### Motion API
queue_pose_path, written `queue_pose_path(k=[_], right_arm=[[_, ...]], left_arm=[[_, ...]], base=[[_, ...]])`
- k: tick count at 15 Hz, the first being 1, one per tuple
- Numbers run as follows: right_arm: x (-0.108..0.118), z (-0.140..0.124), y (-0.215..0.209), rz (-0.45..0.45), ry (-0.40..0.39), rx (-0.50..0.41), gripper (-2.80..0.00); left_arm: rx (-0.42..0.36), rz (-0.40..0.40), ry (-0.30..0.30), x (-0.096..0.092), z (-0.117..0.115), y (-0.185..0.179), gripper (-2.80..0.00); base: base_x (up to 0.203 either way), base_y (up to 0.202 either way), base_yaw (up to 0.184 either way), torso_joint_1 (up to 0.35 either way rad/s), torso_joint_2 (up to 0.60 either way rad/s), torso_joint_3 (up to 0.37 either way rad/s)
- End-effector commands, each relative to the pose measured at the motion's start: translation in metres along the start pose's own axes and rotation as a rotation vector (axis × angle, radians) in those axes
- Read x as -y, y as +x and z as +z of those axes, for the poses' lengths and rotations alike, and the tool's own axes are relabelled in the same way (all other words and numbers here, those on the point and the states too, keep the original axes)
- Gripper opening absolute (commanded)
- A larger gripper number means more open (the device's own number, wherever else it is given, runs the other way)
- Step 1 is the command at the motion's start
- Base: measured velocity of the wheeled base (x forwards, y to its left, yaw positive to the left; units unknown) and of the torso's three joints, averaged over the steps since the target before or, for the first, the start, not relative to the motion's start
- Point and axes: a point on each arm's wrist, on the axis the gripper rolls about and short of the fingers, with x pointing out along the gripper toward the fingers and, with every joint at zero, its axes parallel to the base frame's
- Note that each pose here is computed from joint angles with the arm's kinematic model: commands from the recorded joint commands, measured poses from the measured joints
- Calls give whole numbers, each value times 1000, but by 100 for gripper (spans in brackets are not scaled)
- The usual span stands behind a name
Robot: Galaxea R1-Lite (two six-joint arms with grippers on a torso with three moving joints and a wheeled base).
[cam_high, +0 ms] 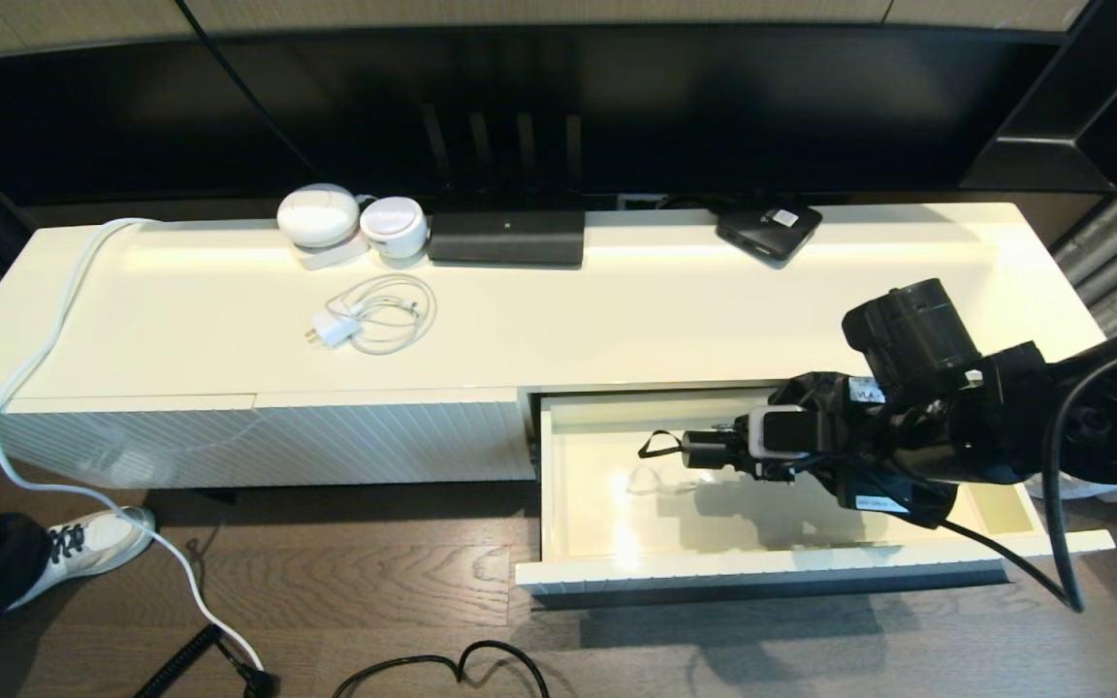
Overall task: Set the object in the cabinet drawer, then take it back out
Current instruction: Put the umbrella in the drawer
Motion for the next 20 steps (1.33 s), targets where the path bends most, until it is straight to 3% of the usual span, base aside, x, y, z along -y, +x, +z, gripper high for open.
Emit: queue_pose_path(k=[1, 14, 15, 20], right_arm=[[-2, 4, 16, 23, -14, -17, -280], [-1, 10, 60, -20, 17, -17, -280], [-1, 11, 60, -25, 17, -13, 0], [8, 10, 48, -54, 25, -4, 0]], left_arm=[[-3, 1, 0, 0, 0, 0, -280], [-3, -1, 0, 0, 0, 0, -280], [-3, 0, 0, 0, 0, 0, -280], [-3, 0, 0, 0, 0, 0, -280]], base=[[0, 0, 0, 0, 0, 0], [0, 0, 0, 0, 0, 0], [0, 0, 0, 0, 0, 0], [0, 0, 0, 0, 0, 0]])
